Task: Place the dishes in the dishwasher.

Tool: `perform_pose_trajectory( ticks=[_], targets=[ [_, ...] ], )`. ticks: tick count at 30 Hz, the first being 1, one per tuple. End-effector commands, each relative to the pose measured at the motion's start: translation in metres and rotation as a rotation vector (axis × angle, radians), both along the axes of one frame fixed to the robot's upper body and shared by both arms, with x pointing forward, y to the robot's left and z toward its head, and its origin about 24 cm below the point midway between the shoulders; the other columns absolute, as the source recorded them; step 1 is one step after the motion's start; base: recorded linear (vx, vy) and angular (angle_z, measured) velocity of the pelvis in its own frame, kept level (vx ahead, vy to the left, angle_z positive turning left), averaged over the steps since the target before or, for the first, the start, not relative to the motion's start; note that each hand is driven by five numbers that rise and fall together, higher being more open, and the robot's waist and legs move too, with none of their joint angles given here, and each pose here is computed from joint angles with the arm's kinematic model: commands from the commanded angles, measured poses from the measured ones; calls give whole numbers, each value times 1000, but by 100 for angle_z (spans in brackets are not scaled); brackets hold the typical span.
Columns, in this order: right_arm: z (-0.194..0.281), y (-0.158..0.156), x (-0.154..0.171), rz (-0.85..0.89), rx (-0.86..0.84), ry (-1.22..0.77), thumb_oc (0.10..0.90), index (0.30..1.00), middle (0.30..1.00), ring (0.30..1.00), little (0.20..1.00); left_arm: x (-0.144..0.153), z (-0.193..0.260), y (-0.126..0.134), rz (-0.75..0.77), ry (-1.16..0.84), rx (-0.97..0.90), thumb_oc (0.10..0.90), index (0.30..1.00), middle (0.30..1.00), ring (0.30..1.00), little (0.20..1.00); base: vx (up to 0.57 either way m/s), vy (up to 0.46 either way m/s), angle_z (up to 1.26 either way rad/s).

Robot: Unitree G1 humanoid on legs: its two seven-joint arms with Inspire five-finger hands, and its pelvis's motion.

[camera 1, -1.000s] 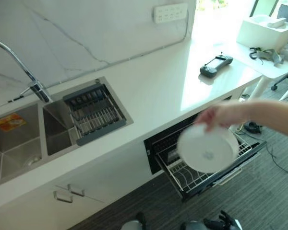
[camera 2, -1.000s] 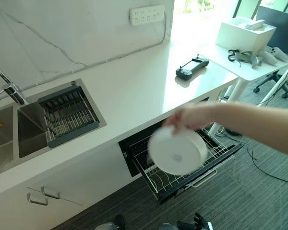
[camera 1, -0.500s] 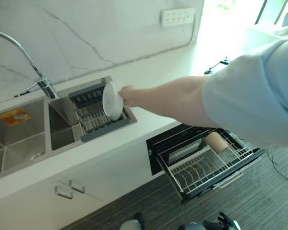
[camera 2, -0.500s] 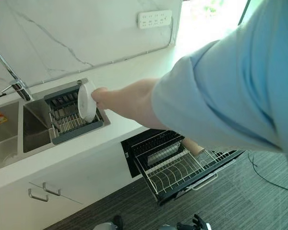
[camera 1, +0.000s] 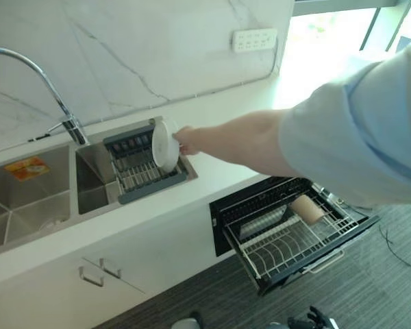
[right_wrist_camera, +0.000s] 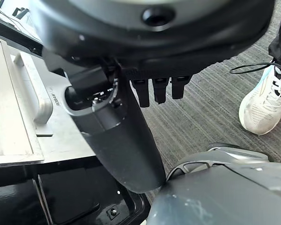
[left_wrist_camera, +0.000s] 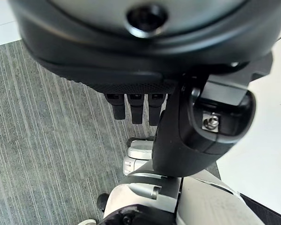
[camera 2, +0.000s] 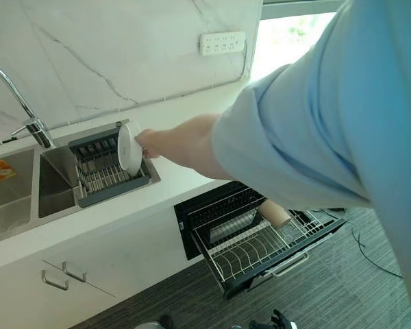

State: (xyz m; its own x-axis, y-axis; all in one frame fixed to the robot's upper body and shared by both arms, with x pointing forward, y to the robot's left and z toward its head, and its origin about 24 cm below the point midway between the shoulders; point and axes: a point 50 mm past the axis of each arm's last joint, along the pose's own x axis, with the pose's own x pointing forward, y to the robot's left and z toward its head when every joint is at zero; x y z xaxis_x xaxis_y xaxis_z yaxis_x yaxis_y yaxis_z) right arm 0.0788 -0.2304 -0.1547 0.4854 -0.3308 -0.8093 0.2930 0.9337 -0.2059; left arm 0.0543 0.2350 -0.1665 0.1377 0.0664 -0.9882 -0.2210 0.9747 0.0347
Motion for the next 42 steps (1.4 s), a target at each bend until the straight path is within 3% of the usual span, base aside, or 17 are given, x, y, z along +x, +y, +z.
perform_pose_trajectory(
  ticks=[1,6,18,32,36,38,42],
  targets=[
    [15,1,29,4,-5,-190,800,900,900,900,900,12,-3,-32,-54,-38,-101,800,900,900,900,900,0,0,0],
    [23,-1,37,-57,-27,-281,800,900,900,900,900,9,-4,-32,-43,-34,-100,800,900,900,900,900,6,1,0],
    [84,-30,63,-381,-259,-775,800,900,900,900,900,-5,-6,-35,-136,6,-90,800,900,900,900,900,53,6,-6],
    [226,-54,81,-423,-480,-1533,800,900,900,900,900,-21,-6,-31,-122,8,-80,800,900,900,900,900,25,3,-20],
    [270,-50,87,-301,-424,-1758,800,900,900,900,900,-26,-6,-29,-117,14,-81,800,900,900,900,900,20,11,3],
    [301,-34,98,-61,-406,-1896,800,900,900,900,900,-26,-7,-29,-130,15,-81,800,900,900,900,900,23,12,13],
    [328,-16,111,140,-342,-1974,800,900,900,900,900,-25,-7,-29,-131,14,-84,800,900,900,900,900,16,13,35]
  ],
)
